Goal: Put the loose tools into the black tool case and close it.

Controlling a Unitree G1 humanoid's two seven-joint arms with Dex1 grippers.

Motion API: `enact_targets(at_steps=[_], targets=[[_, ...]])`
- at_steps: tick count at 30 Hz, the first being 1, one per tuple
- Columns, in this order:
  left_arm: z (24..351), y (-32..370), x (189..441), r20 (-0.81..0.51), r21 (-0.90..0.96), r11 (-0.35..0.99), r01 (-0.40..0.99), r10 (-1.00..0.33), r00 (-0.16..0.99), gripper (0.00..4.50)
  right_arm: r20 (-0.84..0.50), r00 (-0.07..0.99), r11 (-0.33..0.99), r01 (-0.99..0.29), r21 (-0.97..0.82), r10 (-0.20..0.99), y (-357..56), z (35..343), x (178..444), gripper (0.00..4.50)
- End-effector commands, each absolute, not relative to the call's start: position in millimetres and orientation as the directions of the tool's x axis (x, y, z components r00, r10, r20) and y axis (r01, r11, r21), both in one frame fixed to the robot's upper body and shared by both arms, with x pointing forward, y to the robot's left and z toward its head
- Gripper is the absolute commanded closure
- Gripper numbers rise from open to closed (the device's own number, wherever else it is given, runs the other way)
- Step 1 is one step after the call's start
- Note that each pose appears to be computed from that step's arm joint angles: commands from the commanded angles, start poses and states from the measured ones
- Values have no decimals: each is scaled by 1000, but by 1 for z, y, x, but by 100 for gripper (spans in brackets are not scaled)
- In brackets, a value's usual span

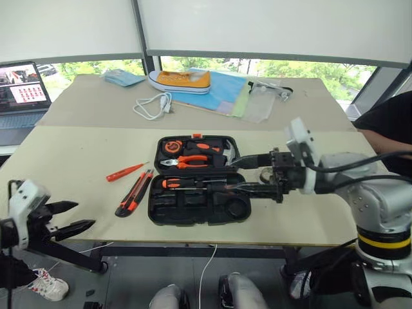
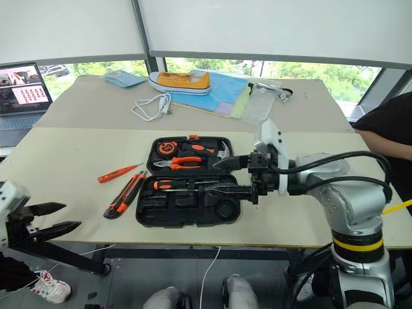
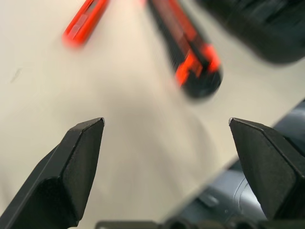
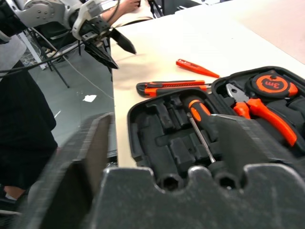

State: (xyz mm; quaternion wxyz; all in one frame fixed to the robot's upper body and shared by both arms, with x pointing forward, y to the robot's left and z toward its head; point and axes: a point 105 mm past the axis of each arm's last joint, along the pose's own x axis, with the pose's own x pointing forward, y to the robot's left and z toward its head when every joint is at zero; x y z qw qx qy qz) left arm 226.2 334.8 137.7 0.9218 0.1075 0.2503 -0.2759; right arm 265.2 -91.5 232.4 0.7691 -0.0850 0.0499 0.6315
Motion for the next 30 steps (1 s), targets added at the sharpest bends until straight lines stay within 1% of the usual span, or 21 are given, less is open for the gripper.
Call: enact_targets(at_steps=[1,4,6,10,13,17,22,27,29,30], targets=[[154,329,236,-511,90,824,559,-444,736,0,-166,229,210,-970,-121,959,-92,240,261,2],[156,325,260,-520,139,825,548,-410,750,0,-165,235,216,-968,-128,958,-91,239,262,2],[158,319,276,-533,161,809,565,-411,739,0,-169,235,214,-967,-137,957,-90,238,261,2],[158,312,313,-556,249,725,642,-435,708,0,-161,246,225,-965,-136,956,-90,239,260,2],[160,307,339,-572,272,668,693,-467,674,0,-163,244,223,-965,-138,956,-90,238,255,2],[166,303,364,-590,295,621,726,-480,650,0,-163,269,248,-959,-136,949,-95,238,251,2],[159,300,382,-630,293,612,735,-454,630,0,-174,298,275,-950,-148,938,-100,237,245,2],[139,297,387,-708,273,613,741,-394,586,0,-176,322,293,-941,-170,930,-103,240,239,2],[134,297,390,-718,265,633,728,-375,587,51,-172,333,304,-936,-177,927,-104,242,239,0],[131,296,390,-723,255,638,727,-373,581,62,-171,340,309,-933,-181,925,-105,243,239,0]])
